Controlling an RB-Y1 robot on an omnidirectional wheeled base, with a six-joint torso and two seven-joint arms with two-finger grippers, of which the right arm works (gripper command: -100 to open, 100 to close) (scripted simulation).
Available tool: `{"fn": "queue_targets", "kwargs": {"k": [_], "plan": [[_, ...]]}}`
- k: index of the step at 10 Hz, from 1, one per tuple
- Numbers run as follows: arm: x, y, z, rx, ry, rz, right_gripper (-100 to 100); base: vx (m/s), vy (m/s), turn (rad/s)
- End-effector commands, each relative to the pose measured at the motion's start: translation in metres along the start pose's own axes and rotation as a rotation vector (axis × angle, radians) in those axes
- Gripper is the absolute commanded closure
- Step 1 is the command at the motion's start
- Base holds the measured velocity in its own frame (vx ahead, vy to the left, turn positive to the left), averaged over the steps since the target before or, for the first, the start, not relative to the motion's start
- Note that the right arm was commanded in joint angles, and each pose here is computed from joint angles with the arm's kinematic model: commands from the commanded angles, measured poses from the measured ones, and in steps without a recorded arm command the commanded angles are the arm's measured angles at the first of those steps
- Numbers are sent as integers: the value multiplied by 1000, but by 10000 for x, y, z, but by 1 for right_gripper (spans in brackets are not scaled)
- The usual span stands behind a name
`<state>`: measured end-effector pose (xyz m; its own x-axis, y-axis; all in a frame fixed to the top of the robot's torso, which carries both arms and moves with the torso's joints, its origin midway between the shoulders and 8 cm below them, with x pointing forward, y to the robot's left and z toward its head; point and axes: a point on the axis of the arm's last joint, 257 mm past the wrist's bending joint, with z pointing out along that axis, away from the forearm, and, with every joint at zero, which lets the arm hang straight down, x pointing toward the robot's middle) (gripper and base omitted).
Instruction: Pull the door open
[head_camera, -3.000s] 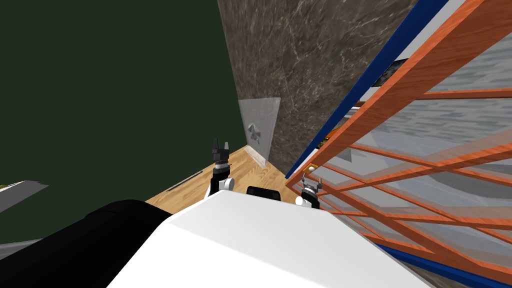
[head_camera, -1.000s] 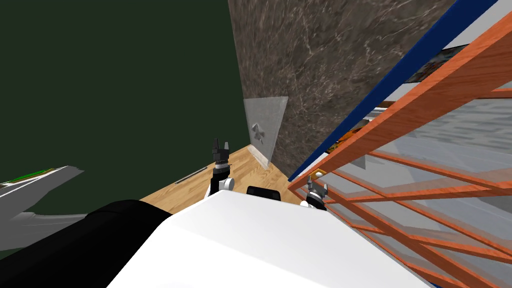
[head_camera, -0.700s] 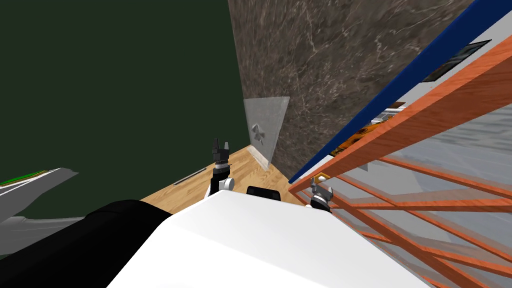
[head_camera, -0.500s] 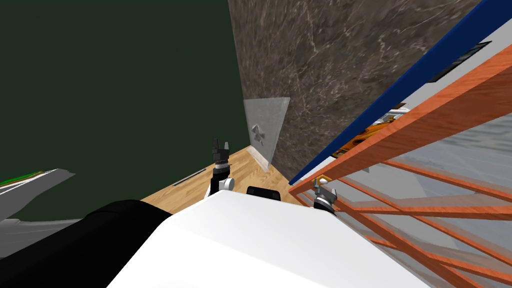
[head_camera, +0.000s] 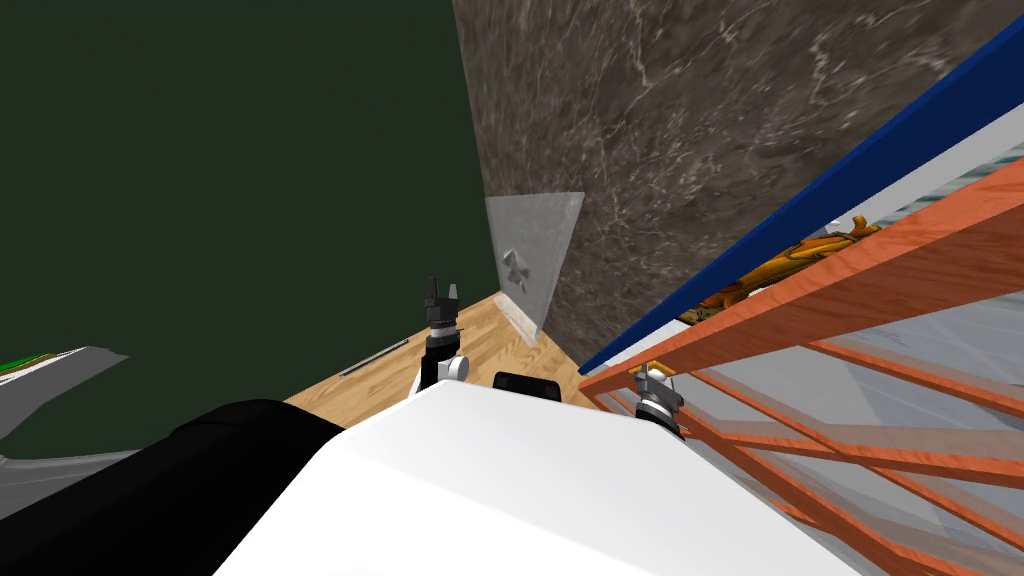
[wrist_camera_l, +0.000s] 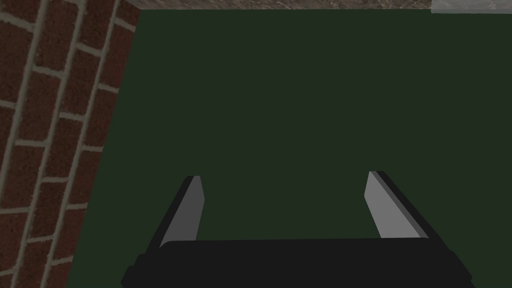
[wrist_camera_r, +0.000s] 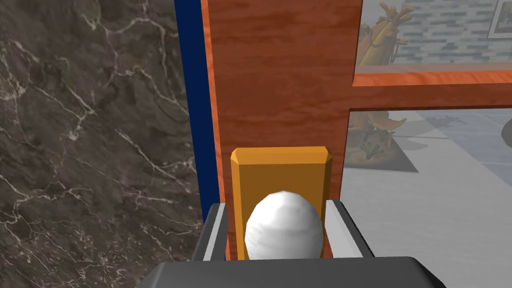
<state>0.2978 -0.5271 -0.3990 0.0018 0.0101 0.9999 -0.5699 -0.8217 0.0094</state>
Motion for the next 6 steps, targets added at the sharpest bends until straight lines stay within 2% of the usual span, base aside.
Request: {"fn": "queue_targets", "kwargs": {"k": [1,5,6], "plan": [[-4,-6,-1,1,-1,0,100,-32,1,-4],[-4,-6,-1,1,-1,0,100,-8,1,6],[-3,-103,-19,35,-1,0,100,-162,-19,63]]}}
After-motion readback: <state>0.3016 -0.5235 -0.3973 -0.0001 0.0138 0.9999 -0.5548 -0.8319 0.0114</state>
